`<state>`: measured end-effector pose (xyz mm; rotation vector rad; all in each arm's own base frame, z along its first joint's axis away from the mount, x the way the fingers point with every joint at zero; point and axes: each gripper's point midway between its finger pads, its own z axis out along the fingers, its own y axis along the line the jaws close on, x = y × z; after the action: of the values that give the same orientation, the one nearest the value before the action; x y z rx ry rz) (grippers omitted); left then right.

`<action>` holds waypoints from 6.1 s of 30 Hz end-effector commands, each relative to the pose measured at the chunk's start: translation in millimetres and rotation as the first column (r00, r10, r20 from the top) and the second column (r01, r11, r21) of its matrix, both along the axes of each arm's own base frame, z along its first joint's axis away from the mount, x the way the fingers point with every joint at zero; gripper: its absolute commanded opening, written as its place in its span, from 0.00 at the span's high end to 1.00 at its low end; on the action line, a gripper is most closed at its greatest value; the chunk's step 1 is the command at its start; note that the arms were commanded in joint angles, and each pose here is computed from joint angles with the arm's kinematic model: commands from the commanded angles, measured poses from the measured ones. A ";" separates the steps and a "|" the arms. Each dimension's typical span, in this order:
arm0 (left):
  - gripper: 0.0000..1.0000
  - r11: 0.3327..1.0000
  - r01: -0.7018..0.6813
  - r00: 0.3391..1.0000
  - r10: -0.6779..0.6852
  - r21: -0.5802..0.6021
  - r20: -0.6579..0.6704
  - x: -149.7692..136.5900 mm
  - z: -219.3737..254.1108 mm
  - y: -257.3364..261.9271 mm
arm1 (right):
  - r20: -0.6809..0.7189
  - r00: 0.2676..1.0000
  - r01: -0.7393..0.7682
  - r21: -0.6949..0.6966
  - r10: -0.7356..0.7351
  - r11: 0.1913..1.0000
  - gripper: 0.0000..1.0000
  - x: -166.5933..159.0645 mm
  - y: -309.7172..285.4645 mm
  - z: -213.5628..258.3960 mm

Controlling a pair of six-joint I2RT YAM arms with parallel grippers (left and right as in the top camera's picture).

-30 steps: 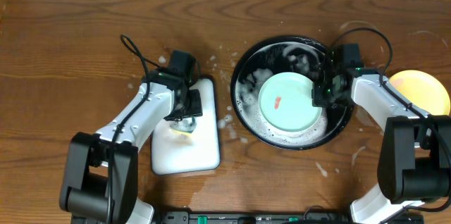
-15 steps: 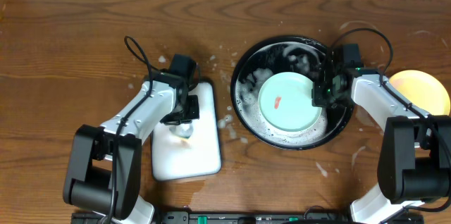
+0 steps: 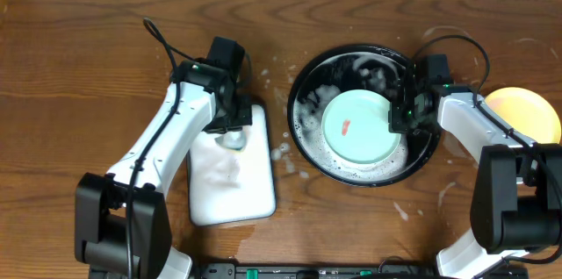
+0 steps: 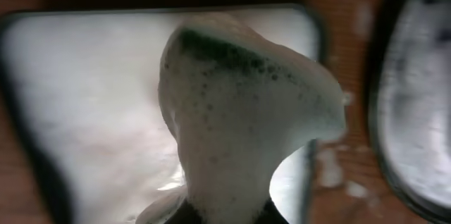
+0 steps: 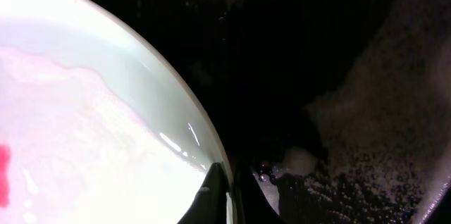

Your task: Clean dirty plates on tray and stack at the side

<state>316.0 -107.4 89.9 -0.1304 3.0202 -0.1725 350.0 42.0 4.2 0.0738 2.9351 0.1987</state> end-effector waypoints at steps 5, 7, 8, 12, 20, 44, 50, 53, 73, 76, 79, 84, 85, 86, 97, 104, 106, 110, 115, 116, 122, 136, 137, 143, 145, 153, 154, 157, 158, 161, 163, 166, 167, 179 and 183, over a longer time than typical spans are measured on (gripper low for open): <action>0.93 0.956 0.125 0.985 -0.089 -0.264 0.146 18.9 32.9 -88.4 | -0.029 0.996 -0.077 0.074 0.079 0.994 0.99 -6.7 18.3 -12.8; 0.93 0.944 0.157 0.975 -0.103 -0.290 0.195 22.2 38.9 -110.2 | -0.019 0.994 -0.108 0.097 0.110 0.989 0.99 -6.6 24.6 -11.6; 0.93 0.937 0.173 0.970 -0.108 -0.305 0.219 23.7 41.9 -121.8 | -0.018 0.992 -0.120 0.105 0.122 0.987 0.99 -7.1 27.5 -11.2; 0.93 0.906 0.249 0.945 -0.150 -0.343 0.291 24.8 45.0 -165.2 | -0.027 0.989 -0.144 0.111 0.148 0.983 0.99 -11.3 36.8 -11.4; 0.93 0.891 0.275 0.946 -0.183 -0.361 0.268 25.0 0.5 -210.2 | -0.047 0.979 -0.191 0.105 0.197 0.976 0.99 -20.6 56.6 -12.5; 0.93 0.983 0.081 0.992 -0.096 0.166 0.085 23.8 -84.8 -131.5 | -0.090 0.990 -0.099 0.070 0.105 0.993 0.99 -25.5 51.1 -15.0; 0.93 0.989 0.105 0.995 -0.104 -0.104 0.014 8.1 -91.5 -190.6 | -0.096 0.990 -0.092 0.071 0.099 0.993 0.99 -26.6 51.0 -15.2; 0.92 0.970 0.104 0.993 -0.115 -0.218 -0.037 -3.6 -98.7 -219.0 | -0.096 0.990 -0.092 0.071 0.099 0.993 0.99 -26.7 50.9 -15.2; 0.93 0.999 0.018 0.978 -0.027 -0.049 -0.207 -31.5 -131.9 -178.8 | -0.099 0.990 -0.092 0.070 0.099 0.993 0.99 -27.3 50.8 -15.3; 0.93 0.993 -0.012 0.990 0.028 0.120 -0.135 -11.1 -131.0 -135.7 | -0.099 0.990 -0.092 0.070 0.099 0.993 0.99 -27.3 50.8 -15.3; 0.93 0.966 -0.045 0.996 0.063 0.254 -0.062 6.8 -124.2 -103.3 | -0.098 0.990 -0.092 0.070 0.099 0.993 0.99 -27.2 50.7 -15.3; 0.93 0.934 -0.025 1.000 0.018 0.357 0.024 25.7 -112.9 -86.5 | -0.098 0.991 -0.090 0.054 0.095 0.995 0.99 -26.9 48.0 -15.8; 0.93 0.936 -0.027 0.999 0.018 0.352 0.029 27.0 -112.9 -87.7 | -0.098 0.991 -0.089 0.051 0.093 0.995 0.99 -26.8 47.5 -15.9; 0.93 0.940 -0.029 0.999 0.019 0.341 0.032 28.0 -113.3 -90.0 | -0.098 0.991 -0.089 0.051 0.094 0.995 0.99 -26.8 47.4 -15.9; 0.93 0.968 0.010 0.991 -0.043 -0.251 -0.126 10.0 -111.2 -210.8 | -0.098 0.991 -0.089 0.051 0.094 0.995 0.99 -26.9 47.5 -15.9; 0.92 0.937 0.089 0.975 -0.151 -0.337 -0.165 -27.5 -105.0 -254.1 | -0.099 0.991 -0.081 0.052 0.086 0.995 0.99 -26.8 47.5 -15.9; 0.92 0.931 0.118 0.970 -0.183 -0.344 -0.163 -37.8 -104.4 -263.7 | -0.100 0.991 -0.081 0.052 0.086 0.995 0.99 -26.8 47.6 -15.9; 0.92 0.928 0.149 0.963 -0.215 -0.342 -0.164 -49.9 -104.6 -271.8 | -0.102 0.992 -0.075 0.053 0.080 0.996 0.99 -27.1 47.6 -15.9; 0.92 0.954 0.118 0.976 -0.163 -0.275 -0.147 -33.1 -110.2 -250.2 | -0.105 0.991 -0.075 0.053 0.080 0.996 0.99 -27.9 47.5 -16.0; 0.92 0.963 0.099 0.979 -0.139 -0.251 -0.146 -27.1 -112.0 -240.8 | -0.105 0.991 -0.074 0.053 0.079 0.996 0.99 -27.8 47.4 -16.0; 0.93 1.000 0.001 0.995 -0.004 -0.028 -0.101 9.5 -122.4 -167.2 | -0.105 0.991 -0.074 0.053 0.079 0.996 0.99 -27.8 47.4 -16.0; 0.93 0.963 0.061 0.997 -0.070 0.263 0.026 45.6 -59.6 -117.2 | -0.118 0.991 -0.063 0.037 0.067 0.997 0.99 -30.5 43.6 -16.8; 0.93 0.964 0.063 0.997 -0.074 0.258 0.033 46.0 -52.6 -119.6 | -0.118 0.991 -0.063 0.037 0.067 0.997 0.99 -30.5 43.6 -16.8; 0.93 0.981 0.097 0.989 -0.114 0.168 0.093 43.8 3.4 -131.1 | -0.120 0.991 -0.063 0.036 0.067 0.997 0.99 -30.9 43.5 -16.9; 0.93 0.987 0.103 0.987 -0.117 0.127 0.106 37.3 25.5 -130.5 | -0.119 0.991 -0.063 0.036 0.067 0.997 0.99 -30.8 43.6 -16.8; 0.93 0.990 0.054 0.994 -0.066 0.131 0.085 1.2 91.1 -75.3 | -0.113 0.989 -0.093 0.034 0.097 0.995 0.99 -30.5 43.7 -16.8; 0.92 0.989 0.054 0.995 -0.065 0.139 0.077 -2.3 95.1 -66.4 | -0.112 0.988 -0.103 0.033 0.106 0.994 0.99 -30.5 43.7 -16.8; 0.93 0.984 0.048 0.997 -0.057 0.170 0.046 -10.1 97.5 -42.8 | -0.109 0.987 -0.117 0.033 0.120 0.993 0.99 -30.4 44.0 -16.7; 0.93 0.982 0.035 0.999 -0.041 0.187 0.027 -13.6 94.8 -33.4 | -0.109 0.987 -0.117 0.034 0.120 0.993 0.99 -30.3 44.1 -16.7; 0.93 0.972 0.017 0.999 -0.009 0.235 -0.035 -22.8 78.2 -14.1 | -0.106 0.987 -0.118 0.045 0.122 0.992 0.99 -30.0 46.1 -16.3; 0.92 0.966 0.009 0.997 0.011 0.257 -0.076 -28.8 58.2 -4.3 | -0.106 0.987 -0.118 0.045 0.122 0.992 0.99 -30.0 46.4 -16.3; 0.93 0.961 -0.020 0.992 0.054 0.276 -0.118 -35.7 26.3 10.3 | -0.107 0.987 -0.118 0.051 0.123 0.992 0.99 -30.2 47.4 -16.1; 0.93 0.959 -0.049 0.988 0.087 0.281 -0.125 -37.7 14.5 16.4 | -0.106 0.987 -0.118 0.052 0.123 0.992 0.99 -30.0 47.5 -16.1; 0.43 0.975 -0.175 0.963 0.199 0.140 -0.181 -42.0 -18.4 37.7 | -0.071 0.990 -0.121 0.054 0.124 0.991 0.99 -21.7 49.0 -15.0; 0.37 0.978 -0.180 0.976 0.191 0.105 -0.106 -42.5 7.5 38.0 | -0.042 0.991 -0.121 0.056 0.124 0.991 0.99 -14.7 50.2 -13.7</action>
<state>272.6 -66.9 69.3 -0.4542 3.1740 0.0846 340.1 96.4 2.0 -0.0698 2.9575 0.3522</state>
